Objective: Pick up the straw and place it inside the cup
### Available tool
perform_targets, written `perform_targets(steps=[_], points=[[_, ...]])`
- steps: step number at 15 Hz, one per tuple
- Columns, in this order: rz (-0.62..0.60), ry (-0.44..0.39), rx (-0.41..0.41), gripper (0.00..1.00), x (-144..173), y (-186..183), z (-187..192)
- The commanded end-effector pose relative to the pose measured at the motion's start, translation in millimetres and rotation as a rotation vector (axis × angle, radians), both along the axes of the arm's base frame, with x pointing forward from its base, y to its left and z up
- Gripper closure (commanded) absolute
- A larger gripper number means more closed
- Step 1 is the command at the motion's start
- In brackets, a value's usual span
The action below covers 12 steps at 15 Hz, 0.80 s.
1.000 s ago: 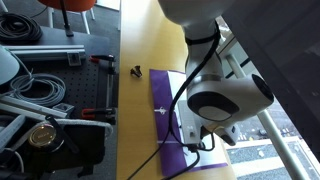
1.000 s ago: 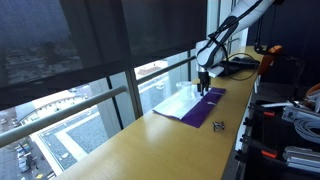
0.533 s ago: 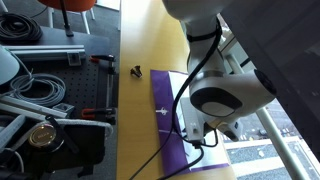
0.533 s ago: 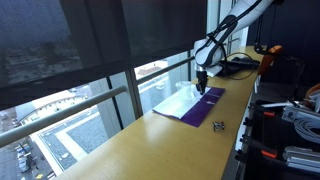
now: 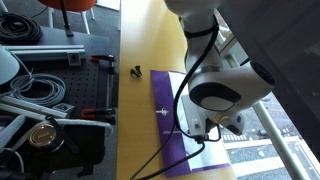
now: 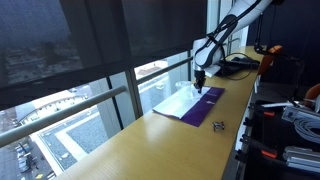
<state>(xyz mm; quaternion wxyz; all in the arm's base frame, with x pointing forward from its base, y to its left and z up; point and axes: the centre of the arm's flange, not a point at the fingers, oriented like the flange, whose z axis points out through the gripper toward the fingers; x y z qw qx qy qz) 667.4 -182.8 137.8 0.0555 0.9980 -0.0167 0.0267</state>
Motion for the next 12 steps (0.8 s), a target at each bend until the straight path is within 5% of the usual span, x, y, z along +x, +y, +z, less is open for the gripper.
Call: perform_targets(steps=[1,7,12], points=[[-0.005,-0.139,-0.120,1.00,-23,26,48],[-0.037,-0.309,-0.250,1.00,-35,74,127],[-0.101,-0.449,-0.262,1.00,-34,109,193]])
